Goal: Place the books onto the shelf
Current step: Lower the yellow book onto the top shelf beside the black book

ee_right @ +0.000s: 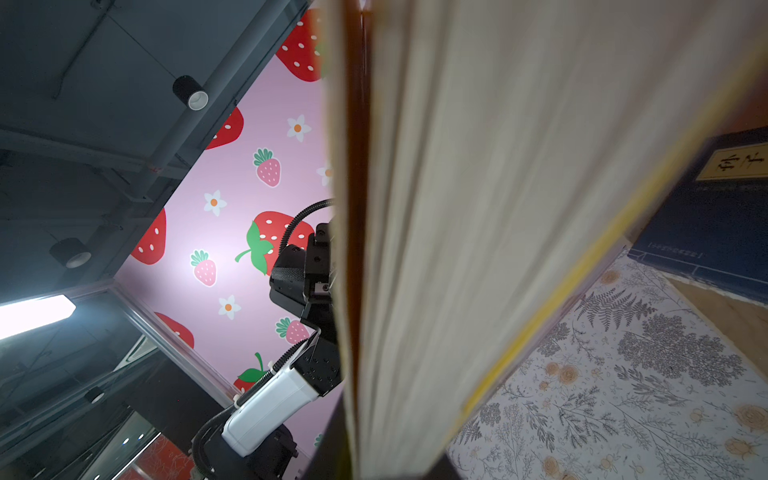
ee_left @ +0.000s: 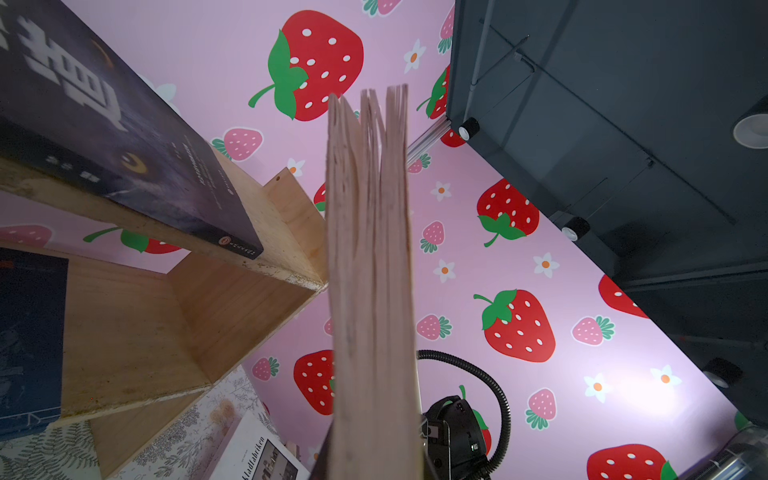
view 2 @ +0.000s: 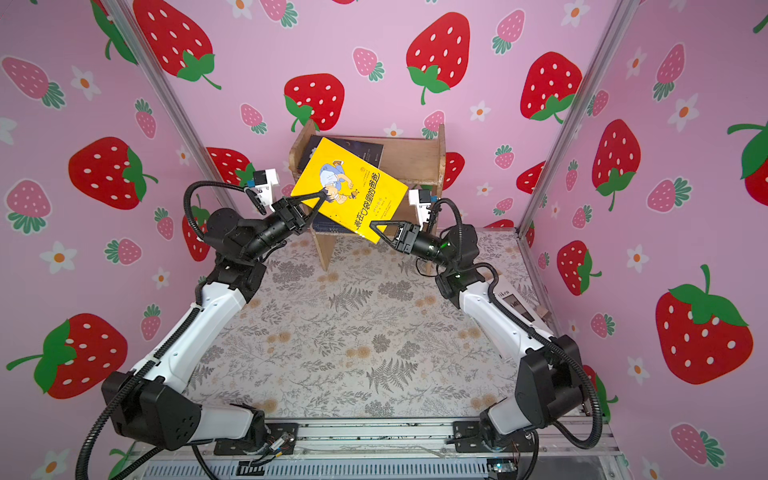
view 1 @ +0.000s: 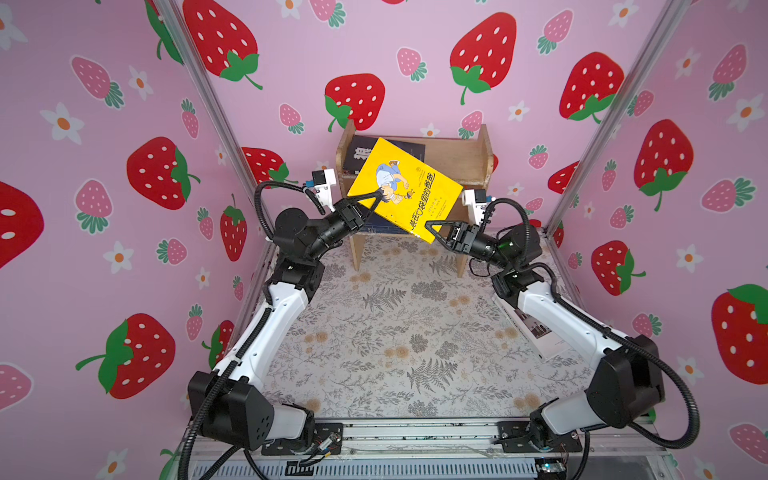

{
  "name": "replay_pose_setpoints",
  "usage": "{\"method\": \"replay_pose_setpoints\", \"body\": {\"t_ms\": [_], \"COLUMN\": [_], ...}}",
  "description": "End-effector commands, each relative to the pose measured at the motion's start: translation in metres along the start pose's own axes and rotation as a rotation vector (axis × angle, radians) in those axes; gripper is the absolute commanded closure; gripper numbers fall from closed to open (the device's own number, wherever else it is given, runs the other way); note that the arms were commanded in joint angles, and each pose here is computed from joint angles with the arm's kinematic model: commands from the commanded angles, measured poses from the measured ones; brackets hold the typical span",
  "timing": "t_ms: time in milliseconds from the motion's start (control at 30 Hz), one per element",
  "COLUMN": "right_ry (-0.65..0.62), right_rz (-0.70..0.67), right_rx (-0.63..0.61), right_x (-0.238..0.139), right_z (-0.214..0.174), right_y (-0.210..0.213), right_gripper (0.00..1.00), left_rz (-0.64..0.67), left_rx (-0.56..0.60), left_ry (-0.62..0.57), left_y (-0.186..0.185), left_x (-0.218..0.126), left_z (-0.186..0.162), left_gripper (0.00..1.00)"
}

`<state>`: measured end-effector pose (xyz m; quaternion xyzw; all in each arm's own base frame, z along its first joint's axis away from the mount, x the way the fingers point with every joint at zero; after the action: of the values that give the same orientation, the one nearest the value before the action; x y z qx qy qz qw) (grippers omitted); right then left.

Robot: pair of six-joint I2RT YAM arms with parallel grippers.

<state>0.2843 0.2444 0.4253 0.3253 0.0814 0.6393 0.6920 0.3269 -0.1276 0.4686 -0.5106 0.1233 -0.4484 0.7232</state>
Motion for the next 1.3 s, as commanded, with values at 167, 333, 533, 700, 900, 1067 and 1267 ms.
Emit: {"method": "replay_pose_setpoints", "body": {"t_ms": [167,333,533,700,900,1067,1267], "right_ry": [-0.213,-0.289,-0.381,-0.418,-0.396,-0.368,-0.357], "right_rz": [-0.127,-0.299,-0.453,-0.521,-0.570,-0.616,-0.665], "right_rx": [-0.246,-0.387,-0.555,-0.672,-0.723,-0.733,-0.737], "right_x": [-0.009,-0.019,-0.022,-0.007,0.023,0.043,0.057], "right_z": [0.038,0.053,0.072,0.081,0.086,0.083,0.080], "right_y": [0.025,0.034,0.039,0.036,0.015,-0.012,-0.039], "right_gripper": [0.49,0.49,0.49,0.49,0.43,0.42,0.41], "left_rz": [-0.052,0.026,0.069,0.078,0.103,0.122,0.154], "left_rx": [0.048,0.005,-0.119,-0.159,-0.175,-0.186,-0.189], "left_ry": [-0.248,-0.326,-0.400,-0.395,-0.406,-0.403,-0.387], "left_y": [-0.056,-0.057,-0.035,-0.023,-0.002,0.014,0.022], "left_x": [0.005,0.018,0.039,0.058,0.073,0.083,0.088], "left_z": [0.042,0.065,0.084,0.096,0.101,0.103,0.104], "left_gripper": [1.00,1.00,1.00,1.00,1.00,1.00,1.00]}}
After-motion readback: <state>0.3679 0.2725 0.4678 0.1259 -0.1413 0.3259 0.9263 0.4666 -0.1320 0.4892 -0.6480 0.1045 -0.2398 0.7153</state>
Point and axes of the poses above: each gripper's point midway between its finger pads, its own x axis out along the fingers, its own y axis along the line the jaws close on, z = x × y, the point moved 9 cm from there along -x, back along the fingers, and after that the axes turned 12 degrees about -x, right-handed, at the moved point
